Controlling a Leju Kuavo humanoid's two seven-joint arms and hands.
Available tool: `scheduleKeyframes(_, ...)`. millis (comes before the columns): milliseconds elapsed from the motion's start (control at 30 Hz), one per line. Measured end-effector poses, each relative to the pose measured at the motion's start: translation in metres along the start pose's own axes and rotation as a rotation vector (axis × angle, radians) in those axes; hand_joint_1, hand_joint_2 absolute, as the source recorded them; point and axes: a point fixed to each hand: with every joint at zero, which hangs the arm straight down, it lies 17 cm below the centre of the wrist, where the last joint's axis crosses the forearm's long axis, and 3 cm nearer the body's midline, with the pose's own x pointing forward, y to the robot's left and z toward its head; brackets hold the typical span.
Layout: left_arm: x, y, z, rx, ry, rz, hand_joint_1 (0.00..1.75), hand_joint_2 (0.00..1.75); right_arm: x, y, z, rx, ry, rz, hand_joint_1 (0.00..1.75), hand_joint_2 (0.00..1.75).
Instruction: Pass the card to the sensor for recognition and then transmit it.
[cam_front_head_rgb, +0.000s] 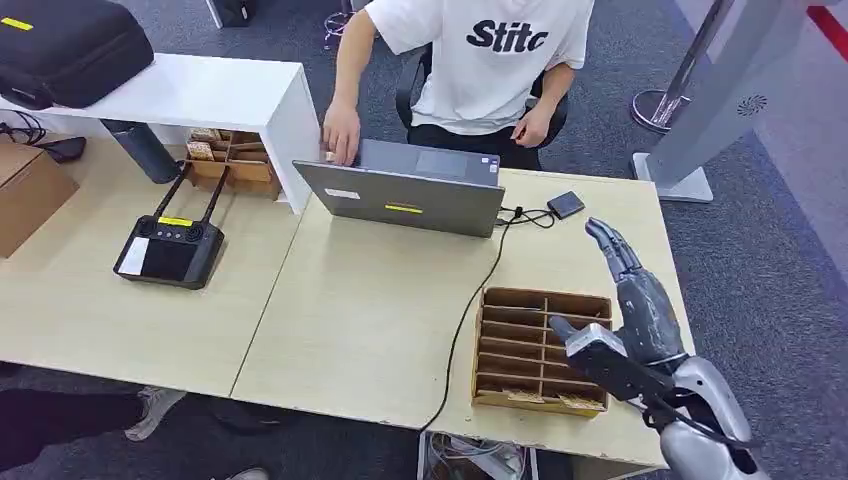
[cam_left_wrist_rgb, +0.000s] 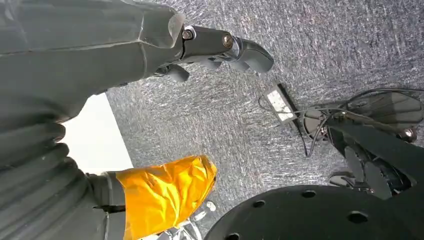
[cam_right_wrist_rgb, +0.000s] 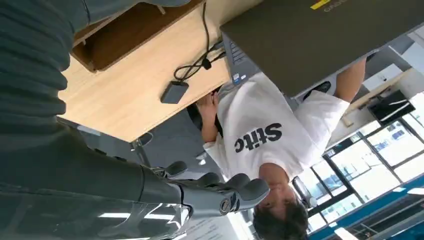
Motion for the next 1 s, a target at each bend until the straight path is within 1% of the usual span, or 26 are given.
scheduleKeyframes(267, 0.0, -0.001, 0.0, -0.004, -0.001, 0.005, 0.0, 1.75, 0.009, 0.013, 0.001, 0.038, -0.028, 0.043, 0.0, 1.75)
scheduleKeyframes(700, 0.0, -0.001, 0.0, -0.007, -0.001, 0.011, 0.0, 1.75, 0.017, 0.025, -0.001, 0.068, -0.049, 0.062, 0.0, 1.75)
scheduleKeyframes(867, 0.0, -0.001, 0.0, -0.01, 0.0, 0.012, 0.0, 1.75, 0.019, 0.039, -0.003, 0.109, -0.054, 0.08, 0.0, 1.75)
scheduleKeyframes(1000, 0.0, 0.002, 0.001, -0.007, 0.001, 0.012, 0.0, 1.75, 0.013, 0.056, -0.002, 0.15, -0.035, 0.084, 0.0, 1.75)
